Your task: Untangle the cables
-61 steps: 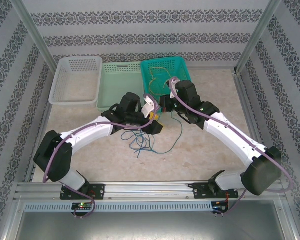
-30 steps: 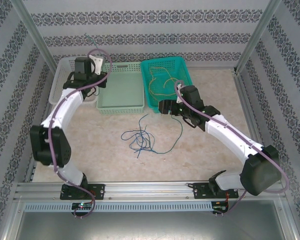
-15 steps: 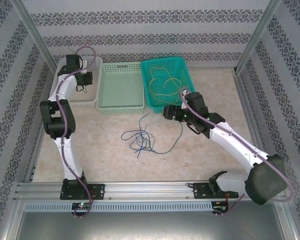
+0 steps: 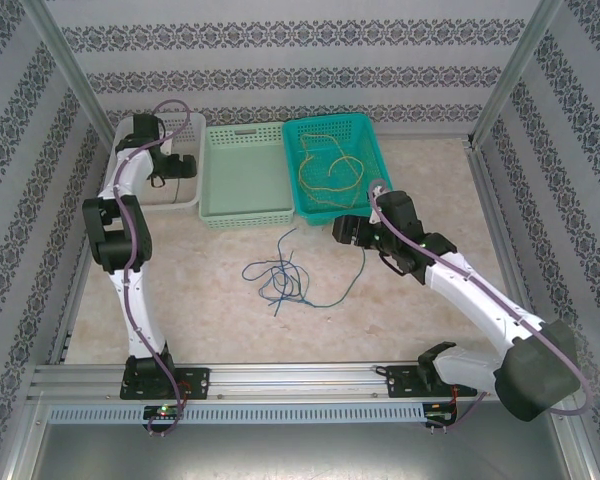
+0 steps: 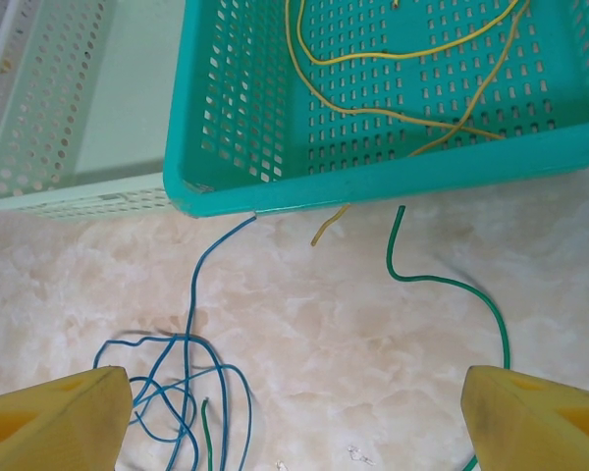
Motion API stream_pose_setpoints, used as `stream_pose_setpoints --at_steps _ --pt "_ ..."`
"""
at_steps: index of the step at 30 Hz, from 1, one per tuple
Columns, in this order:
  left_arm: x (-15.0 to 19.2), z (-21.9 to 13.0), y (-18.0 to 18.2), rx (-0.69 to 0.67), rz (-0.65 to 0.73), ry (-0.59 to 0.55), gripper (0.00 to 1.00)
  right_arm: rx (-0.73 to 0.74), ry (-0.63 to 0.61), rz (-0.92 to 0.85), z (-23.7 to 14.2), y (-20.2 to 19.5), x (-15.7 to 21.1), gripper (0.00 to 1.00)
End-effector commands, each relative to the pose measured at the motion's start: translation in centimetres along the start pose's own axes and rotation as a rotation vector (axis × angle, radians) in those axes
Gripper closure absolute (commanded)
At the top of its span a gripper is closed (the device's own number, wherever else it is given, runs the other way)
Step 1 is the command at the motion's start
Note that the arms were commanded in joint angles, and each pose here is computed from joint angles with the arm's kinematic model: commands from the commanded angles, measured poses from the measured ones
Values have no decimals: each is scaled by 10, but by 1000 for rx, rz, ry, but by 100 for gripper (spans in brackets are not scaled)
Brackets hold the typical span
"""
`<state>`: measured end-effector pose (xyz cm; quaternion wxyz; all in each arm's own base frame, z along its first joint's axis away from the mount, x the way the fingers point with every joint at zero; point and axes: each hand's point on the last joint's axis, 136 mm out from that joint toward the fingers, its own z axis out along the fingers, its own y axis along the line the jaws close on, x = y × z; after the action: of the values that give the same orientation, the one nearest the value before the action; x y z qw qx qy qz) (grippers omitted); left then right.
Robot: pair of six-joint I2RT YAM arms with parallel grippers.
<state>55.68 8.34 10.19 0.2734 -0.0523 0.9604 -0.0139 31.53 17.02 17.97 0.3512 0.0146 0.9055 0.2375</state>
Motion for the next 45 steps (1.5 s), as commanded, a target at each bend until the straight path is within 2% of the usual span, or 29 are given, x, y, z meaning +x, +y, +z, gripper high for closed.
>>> stream_pose_setpoints --at_steps 1,4,7,13,18,21,24,27,31,38,41,45 --pt "-26 -51 -7 27 -41 -113 0 23 -16 19 -5 -8 1 13" --pt "-35 -77 -20 89 -73 -172 0 44 -17 24 -8 -16 3 14" --pt "-43 -105 -34 149 -94 -237 0 91 12 40 -9 -29 14 20" --pt "-41 -163 -79 253 -114 -387 0 265 203 82 -3 -75 69 30" --pt "-9 -195 -157 343 51 -457 0 283 280 103 10 -83 88 32" --pt "22 -206 -207 406 164 -461 0 258 373 126 20 -80 104 35" --pt "54 -205 -235 436 219 -429 0 256 448 133 27 -79 121 37" --pt "83 -201 -255 485 256 -401 0 268 467 136 29 -80 128 37" --pt "110 -190 -265 496 286 -362 0 269 476 155 35 -74 130 39" --pt "130 -175 -264 489 303 -322 0 322 554 136 54 -68 142 41" --pt "134 -172 -261 478 312 -316 0 367 581 131 59 -73 148 48" --pt "137 -171 -259 467 318 -317 0 444 634 111 59 -86 163 64"
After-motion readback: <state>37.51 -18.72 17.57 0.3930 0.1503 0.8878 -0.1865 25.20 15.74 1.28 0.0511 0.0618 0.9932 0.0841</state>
